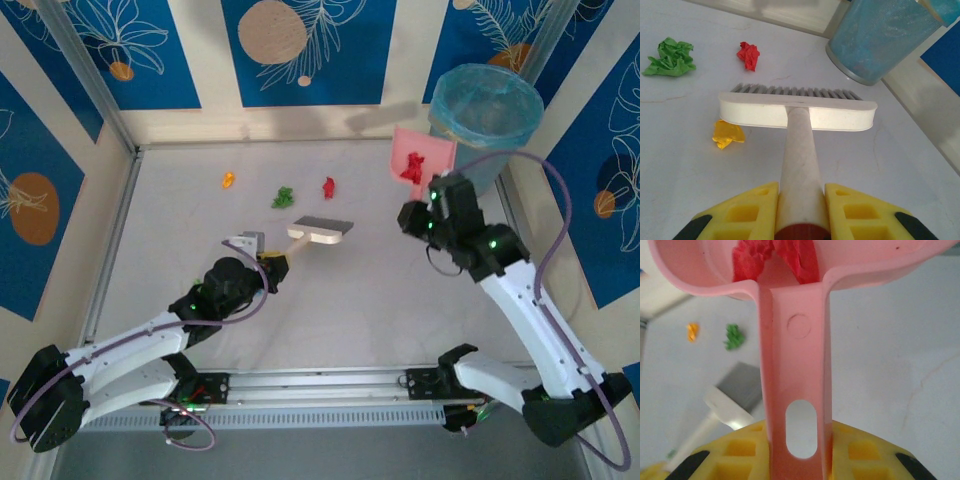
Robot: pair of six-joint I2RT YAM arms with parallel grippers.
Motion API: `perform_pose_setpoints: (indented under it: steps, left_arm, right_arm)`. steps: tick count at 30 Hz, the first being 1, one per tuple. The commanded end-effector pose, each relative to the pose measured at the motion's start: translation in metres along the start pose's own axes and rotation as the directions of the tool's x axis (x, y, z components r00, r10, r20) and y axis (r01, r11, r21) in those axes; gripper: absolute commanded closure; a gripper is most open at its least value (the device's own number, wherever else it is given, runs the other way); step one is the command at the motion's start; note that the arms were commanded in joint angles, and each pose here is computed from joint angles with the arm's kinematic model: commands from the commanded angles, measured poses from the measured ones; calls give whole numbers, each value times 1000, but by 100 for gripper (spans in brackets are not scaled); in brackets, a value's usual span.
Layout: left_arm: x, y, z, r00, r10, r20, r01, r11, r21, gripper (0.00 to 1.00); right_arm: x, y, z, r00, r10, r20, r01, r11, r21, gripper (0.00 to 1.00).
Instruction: Sweep away the paper scraps from the table
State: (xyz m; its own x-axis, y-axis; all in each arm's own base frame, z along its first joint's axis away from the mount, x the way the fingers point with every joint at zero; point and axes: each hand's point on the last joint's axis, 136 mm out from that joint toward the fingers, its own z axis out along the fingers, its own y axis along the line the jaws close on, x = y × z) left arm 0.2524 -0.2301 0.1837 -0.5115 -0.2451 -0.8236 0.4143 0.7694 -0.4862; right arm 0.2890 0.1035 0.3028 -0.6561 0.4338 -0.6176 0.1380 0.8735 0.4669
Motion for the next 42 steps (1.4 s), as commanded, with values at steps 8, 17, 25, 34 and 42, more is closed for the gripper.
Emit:
perform_pose_setpoints:
  steps: [8,17,25,34,42]
  left_arm:
    - [-15,-3,-2,997,26,74,-26,1000,5,100]
    - [-11,-6,2,998,23,58,-25,999,21,100]
    - [-9,-8,3,999,19,50,-20,999,32,100]
    - [-10,-10,4,998,22,50,-24,999,43,100]
    - [-10,-10,4,998,23,51,-25,999,41,100]
  right_arm:
    - [-136,17,11,903,425,-68,-428,869,-248,100]
    - [-220,-24,47,696,694,-185,-707,615,-350,100]
    - [-260,-37,69,542,773,-329,-817,394,-420,100]
    - [-267,-33,73,487,800,-351,-846,334,-415,100]
    - [-265,-23,55,601,757,-256,-772,466,-432,100]
